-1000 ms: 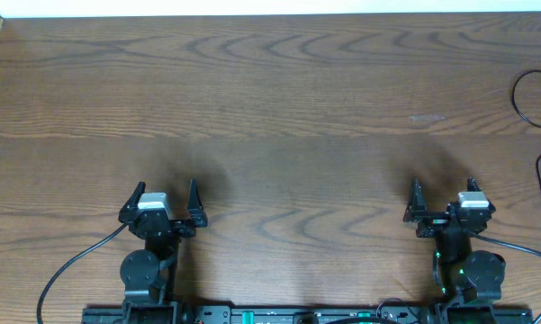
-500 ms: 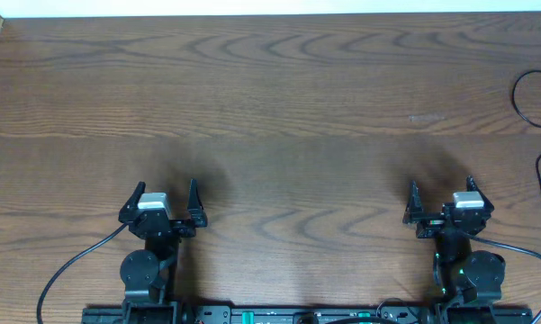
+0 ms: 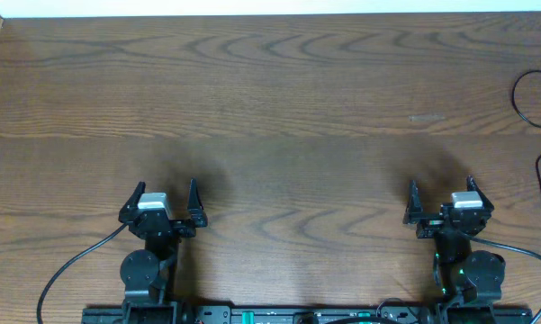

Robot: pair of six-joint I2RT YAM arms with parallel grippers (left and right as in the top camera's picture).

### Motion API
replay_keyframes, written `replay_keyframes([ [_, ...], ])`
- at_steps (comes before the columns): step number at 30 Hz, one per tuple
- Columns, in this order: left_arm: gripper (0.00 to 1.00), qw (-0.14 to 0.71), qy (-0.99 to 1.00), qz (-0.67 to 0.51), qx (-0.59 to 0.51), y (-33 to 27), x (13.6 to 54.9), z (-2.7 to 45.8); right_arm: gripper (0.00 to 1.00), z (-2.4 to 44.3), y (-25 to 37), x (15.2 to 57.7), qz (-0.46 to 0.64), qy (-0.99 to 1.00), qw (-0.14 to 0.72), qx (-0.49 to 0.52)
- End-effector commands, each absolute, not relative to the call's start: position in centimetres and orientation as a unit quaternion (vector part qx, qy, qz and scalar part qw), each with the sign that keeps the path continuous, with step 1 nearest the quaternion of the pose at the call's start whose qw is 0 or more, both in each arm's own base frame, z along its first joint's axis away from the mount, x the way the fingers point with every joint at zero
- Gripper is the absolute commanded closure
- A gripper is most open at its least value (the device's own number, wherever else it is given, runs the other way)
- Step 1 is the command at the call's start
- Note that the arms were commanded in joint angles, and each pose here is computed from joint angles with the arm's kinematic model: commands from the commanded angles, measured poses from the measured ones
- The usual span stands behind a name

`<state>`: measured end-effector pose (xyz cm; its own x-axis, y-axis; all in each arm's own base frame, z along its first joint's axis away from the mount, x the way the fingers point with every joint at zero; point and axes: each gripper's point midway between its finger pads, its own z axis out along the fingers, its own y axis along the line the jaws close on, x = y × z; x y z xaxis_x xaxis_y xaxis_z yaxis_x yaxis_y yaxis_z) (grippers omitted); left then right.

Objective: Untangle cables

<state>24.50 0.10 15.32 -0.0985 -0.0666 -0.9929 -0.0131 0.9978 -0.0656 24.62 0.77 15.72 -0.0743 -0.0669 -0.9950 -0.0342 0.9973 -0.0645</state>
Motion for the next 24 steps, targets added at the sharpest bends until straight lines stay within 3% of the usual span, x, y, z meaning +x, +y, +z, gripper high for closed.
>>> replay_keyframes([
  [1,0.0,0.65,0.759,-0.011,-0.031,0.4,24.4,13.7,0.01,15.6,0.7,24.6,-0.019,0.733,0.679,-0.041],
  [24,0.0,0.65,0.759,-0.011,-0.031,0.4,24.4,13.7,0.01,15.9,-1.9,24.5,-0.001,0.725,0.684,0.08],
])
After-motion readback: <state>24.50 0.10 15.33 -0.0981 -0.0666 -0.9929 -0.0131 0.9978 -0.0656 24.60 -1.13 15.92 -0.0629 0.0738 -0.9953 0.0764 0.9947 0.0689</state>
